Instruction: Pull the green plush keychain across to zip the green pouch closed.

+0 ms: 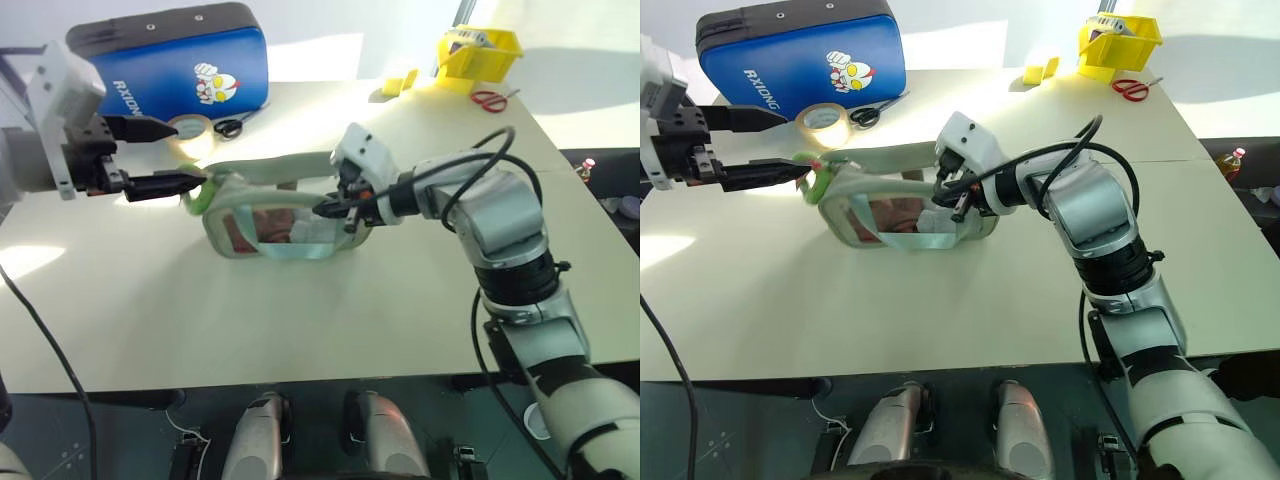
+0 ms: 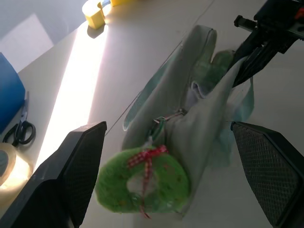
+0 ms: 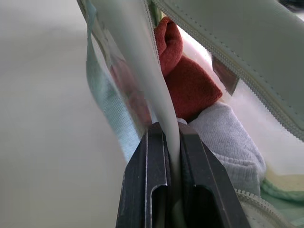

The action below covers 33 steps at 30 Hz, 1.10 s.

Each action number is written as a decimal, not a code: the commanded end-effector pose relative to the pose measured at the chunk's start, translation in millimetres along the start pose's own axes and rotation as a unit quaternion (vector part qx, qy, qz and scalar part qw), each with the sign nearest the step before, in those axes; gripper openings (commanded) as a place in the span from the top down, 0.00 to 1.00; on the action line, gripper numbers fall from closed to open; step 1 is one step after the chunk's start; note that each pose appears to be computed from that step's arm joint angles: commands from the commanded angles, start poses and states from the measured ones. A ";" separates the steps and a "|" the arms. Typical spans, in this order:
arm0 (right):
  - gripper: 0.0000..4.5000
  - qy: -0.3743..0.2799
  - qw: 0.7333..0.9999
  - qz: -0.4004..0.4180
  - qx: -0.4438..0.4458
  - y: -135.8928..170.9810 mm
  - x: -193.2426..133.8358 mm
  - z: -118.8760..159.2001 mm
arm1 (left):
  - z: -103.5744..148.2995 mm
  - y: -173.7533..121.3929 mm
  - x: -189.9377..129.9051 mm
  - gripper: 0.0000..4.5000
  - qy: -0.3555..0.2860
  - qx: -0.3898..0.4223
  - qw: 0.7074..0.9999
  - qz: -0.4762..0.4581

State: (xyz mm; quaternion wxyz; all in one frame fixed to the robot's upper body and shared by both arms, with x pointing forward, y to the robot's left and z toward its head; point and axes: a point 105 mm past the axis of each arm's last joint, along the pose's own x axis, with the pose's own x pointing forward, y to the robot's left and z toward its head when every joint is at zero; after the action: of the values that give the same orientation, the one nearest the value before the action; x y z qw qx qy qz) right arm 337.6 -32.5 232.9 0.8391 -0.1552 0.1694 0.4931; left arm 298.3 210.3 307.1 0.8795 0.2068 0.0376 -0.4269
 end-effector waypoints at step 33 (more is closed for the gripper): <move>0.99 0.010 0.979 0.025 -0.204 9.6 -9.4 -10.0 | -17.1 -6.6 -6.9 0.00 0.055 0.031 0.998 -0.019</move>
State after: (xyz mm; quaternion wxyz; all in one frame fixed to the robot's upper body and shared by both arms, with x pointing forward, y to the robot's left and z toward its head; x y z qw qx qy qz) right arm 319.9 -34.0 223.4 0.7743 -0.3075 0.0894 0.5458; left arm 295.0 215.2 282.3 0.8642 0.2285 0.0875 -0.4396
